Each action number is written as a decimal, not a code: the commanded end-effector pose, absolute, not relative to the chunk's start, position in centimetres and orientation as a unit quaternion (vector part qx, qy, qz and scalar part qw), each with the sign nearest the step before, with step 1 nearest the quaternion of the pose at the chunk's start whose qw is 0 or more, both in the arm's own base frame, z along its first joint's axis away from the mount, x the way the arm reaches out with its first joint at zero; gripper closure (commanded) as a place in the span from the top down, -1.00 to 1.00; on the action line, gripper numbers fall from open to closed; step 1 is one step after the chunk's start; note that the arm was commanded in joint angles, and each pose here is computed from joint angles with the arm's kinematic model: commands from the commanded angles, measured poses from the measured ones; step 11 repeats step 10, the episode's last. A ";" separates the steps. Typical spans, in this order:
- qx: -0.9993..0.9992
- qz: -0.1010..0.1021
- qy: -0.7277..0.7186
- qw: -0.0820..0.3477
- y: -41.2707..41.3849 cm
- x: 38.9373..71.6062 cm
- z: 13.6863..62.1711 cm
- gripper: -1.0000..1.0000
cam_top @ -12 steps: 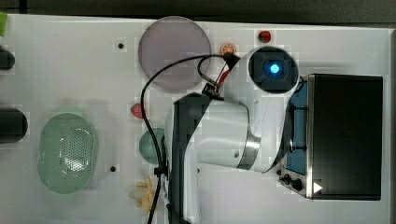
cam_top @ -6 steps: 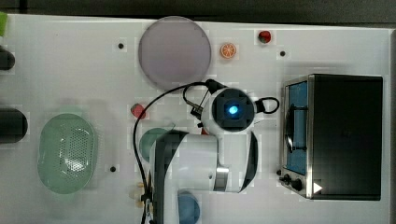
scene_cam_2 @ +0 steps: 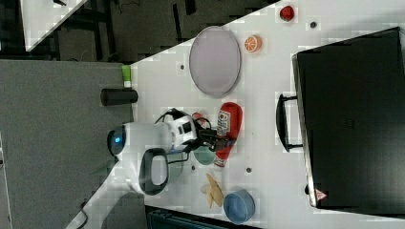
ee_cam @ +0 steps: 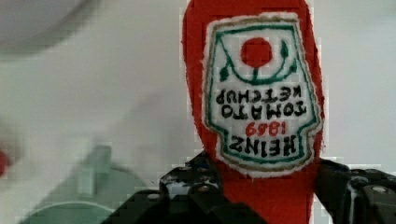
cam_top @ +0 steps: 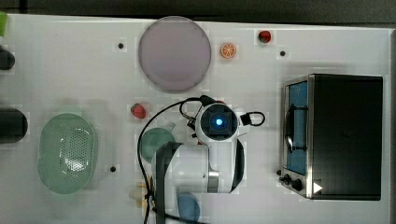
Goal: Pick ketchup from plate and place it on table.
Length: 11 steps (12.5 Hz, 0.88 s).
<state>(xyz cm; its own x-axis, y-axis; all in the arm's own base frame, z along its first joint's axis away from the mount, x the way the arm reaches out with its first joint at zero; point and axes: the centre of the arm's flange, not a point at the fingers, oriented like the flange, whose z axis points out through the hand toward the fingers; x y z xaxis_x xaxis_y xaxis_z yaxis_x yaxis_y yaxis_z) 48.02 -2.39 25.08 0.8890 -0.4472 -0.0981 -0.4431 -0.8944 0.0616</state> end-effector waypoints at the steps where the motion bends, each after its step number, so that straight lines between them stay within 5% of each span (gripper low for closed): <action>1: 0.965 -0.035 -0.258 0.013 -2.5 48.7 23.7 0.64; 3: 0.964 -0.021 -0.263 0.011 -2.5 49.5 25.0 1.00; 7: 0.951 -0.022 -0.309 0.021 -2.4 51.9 33.4 1.00; 10: 0.936 0.033 -0.351 0.009 -2.4 54.3 43.3 1.00; 11: 0.936 0.033 -0.351 0.009 -2.4 54.3 43.3 1.00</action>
